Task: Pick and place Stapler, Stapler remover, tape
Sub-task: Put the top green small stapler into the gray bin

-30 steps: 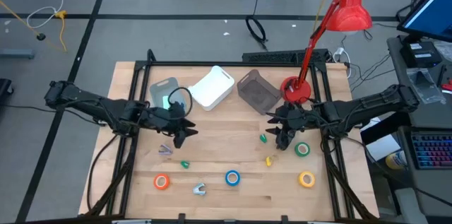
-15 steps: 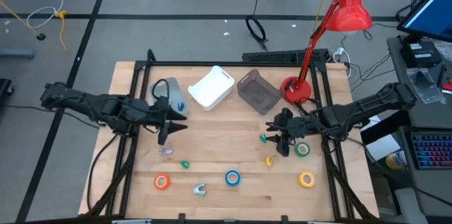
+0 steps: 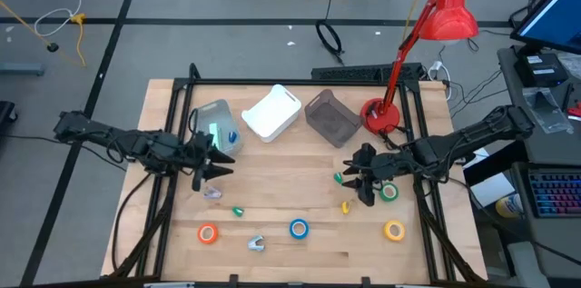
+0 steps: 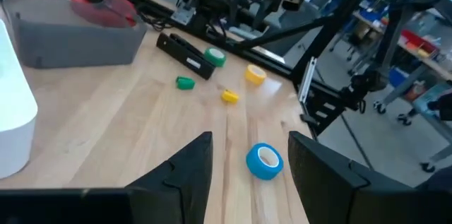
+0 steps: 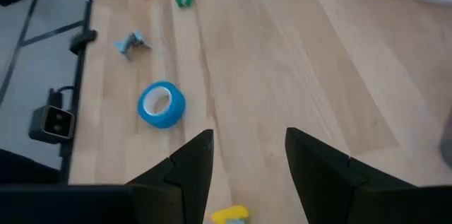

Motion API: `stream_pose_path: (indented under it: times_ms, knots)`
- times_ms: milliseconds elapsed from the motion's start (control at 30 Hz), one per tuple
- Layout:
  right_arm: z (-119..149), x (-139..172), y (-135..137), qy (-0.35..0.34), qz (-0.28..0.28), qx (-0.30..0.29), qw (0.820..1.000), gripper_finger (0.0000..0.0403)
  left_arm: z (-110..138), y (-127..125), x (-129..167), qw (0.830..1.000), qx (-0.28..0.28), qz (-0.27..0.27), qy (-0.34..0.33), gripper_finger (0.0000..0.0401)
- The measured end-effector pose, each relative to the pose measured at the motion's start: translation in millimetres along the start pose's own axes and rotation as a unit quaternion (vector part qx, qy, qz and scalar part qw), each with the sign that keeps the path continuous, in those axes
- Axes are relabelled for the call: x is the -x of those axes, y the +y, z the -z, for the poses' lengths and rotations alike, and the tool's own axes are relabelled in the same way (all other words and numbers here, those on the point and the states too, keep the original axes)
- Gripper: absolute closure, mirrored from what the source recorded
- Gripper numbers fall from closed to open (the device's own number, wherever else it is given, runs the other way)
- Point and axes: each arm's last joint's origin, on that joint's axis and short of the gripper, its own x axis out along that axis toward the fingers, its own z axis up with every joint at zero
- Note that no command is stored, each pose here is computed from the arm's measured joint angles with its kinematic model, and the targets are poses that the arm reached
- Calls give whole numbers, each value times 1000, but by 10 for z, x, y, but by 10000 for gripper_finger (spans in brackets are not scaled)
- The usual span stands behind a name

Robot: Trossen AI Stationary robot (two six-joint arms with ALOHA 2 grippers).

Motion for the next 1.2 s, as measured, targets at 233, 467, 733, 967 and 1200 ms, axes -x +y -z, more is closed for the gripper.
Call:
stream_pose_path:
  times_ms: [233,467,733,967,1200]
  knots:
    - [-141,-9,88,29,18,30,999,234,75,49,89,1000,-13,18,-18,215]
    - [-262,-114,195,98,41,36,994,234,175,102,129,999,-16,30,-19,215]
    - [-380,-285,312,170,72,35,982,234,279,159,131,999,-10,28,-14,215]
    - [-315,-456,318,237,103,-15,966,234,285,160,136,999,-17,33,-14,215]
    - [-245,-560,289,266,136,-45,953,234,286,160,136,999,-17,33,-14,215]
